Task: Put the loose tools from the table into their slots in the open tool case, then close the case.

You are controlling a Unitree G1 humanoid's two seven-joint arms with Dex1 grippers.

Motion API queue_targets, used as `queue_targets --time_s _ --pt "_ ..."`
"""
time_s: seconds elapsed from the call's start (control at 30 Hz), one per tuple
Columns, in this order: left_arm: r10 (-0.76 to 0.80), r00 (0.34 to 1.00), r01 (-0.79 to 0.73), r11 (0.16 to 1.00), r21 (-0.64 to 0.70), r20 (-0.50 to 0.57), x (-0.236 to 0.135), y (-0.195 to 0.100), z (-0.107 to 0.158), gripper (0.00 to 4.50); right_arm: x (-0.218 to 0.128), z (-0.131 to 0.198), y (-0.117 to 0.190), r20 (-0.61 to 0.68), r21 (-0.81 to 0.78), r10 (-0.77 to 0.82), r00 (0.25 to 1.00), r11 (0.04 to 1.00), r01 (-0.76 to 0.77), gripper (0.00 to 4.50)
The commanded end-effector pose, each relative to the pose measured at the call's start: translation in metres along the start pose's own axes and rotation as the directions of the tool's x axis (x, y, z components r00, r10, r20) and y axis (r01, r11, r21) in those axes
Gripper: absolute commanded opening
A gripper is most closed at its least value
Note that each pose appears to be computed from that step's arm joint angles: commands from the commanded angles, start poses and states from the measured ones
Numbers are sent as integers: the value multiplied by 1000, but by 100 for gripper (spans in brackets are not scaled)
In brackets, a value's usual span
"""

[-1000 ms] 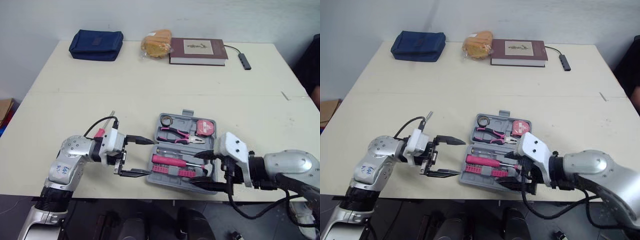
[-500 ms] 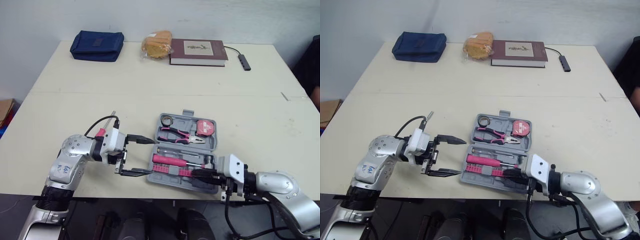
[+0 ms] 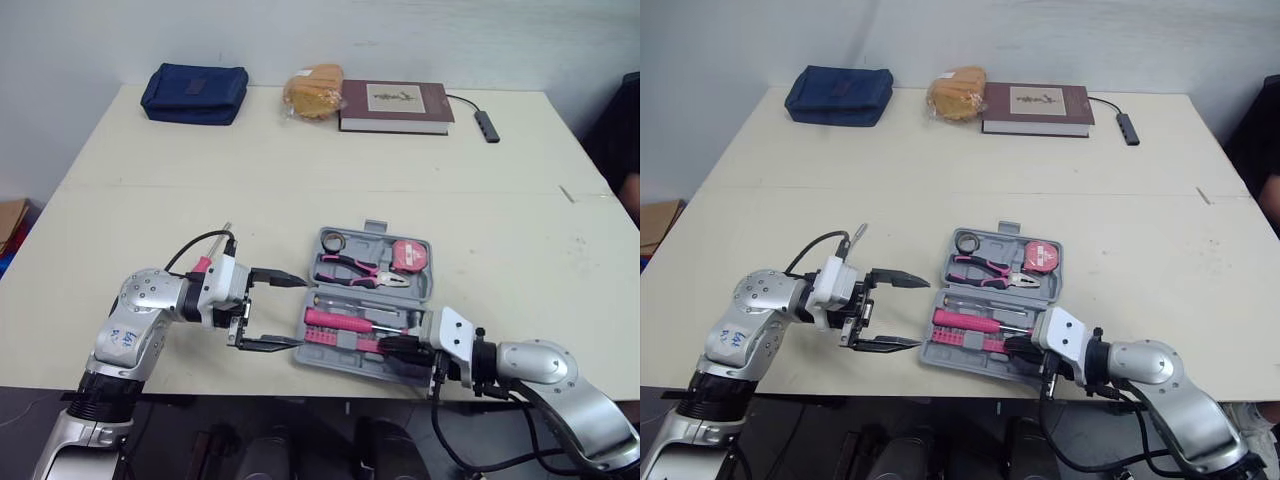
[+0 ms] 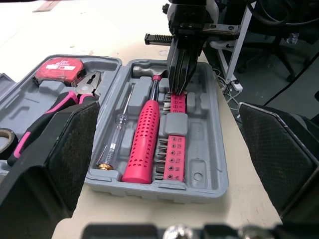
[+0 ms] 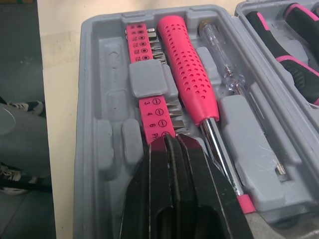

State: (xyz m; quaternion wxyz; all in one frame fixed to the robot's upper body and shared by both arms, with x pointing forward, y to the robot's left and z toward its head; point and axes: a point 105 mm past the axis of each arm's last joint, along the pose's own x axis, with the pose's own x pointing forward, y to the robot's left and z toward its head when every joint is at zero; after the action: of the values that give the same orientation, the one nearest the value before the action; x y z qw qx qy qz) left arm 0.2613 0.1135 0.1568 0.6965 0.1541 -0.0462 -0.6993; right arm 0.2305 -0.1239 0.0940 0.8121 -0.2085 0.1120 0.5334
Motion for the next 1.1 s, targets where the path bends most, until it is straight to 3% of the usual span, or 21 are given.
queue_targets --time_s 0.03,0.2,0.33,0.4,0.53,0.6,0.7,0.87,1.0,1.1 --pt "27 1000 -27 998 48 2 -3 4 8 450 -1 -3 4 6 22 -1 1000 1000 0 6" --pt "182 983 -180 982 58 -32 -31 16 5 450 -49 43 0 337 -50 -57 940 996 78 6" --pt "341 933 -337 940 50 -115 -69 15 -9 450 -96 40 -10 357 -11 -152 922 986 167 6" --pt "422 896 -422 906 31 -142 -89 14 -15 450 -114 32 -16 298 -70 -189 936 973 219 65" --pt "677 701 -691 723 21 -223 -163 13 -30 450 -181 -1 -41 154 -159 -428 891 879 449 202" --pt "767 594 -790 613 3 -244 -198 11 -35 450 -209 -22 -45 85 -165 -514 854 838 521 325" --pt "828 488 -861 509 3 -275 -229 3 -41 450 -241 -46 -48 28 -185 -619 785 768 613 446" --pt "911 198 -968 240 74 -363 -295 -20 -57 450 -298 -92 -40 -133 -182 -772 622 636 750 446" --pt "909 127 -979 179 97 -398 -311 -31 -62 450 -313 -101 -39 -153 -157 -814 560 580 800 446" --pt "915 150 -978 193 81 -375 -306 -29 -59 450 -309 -98 -42 -128 -146 -815 565 579 802 446"
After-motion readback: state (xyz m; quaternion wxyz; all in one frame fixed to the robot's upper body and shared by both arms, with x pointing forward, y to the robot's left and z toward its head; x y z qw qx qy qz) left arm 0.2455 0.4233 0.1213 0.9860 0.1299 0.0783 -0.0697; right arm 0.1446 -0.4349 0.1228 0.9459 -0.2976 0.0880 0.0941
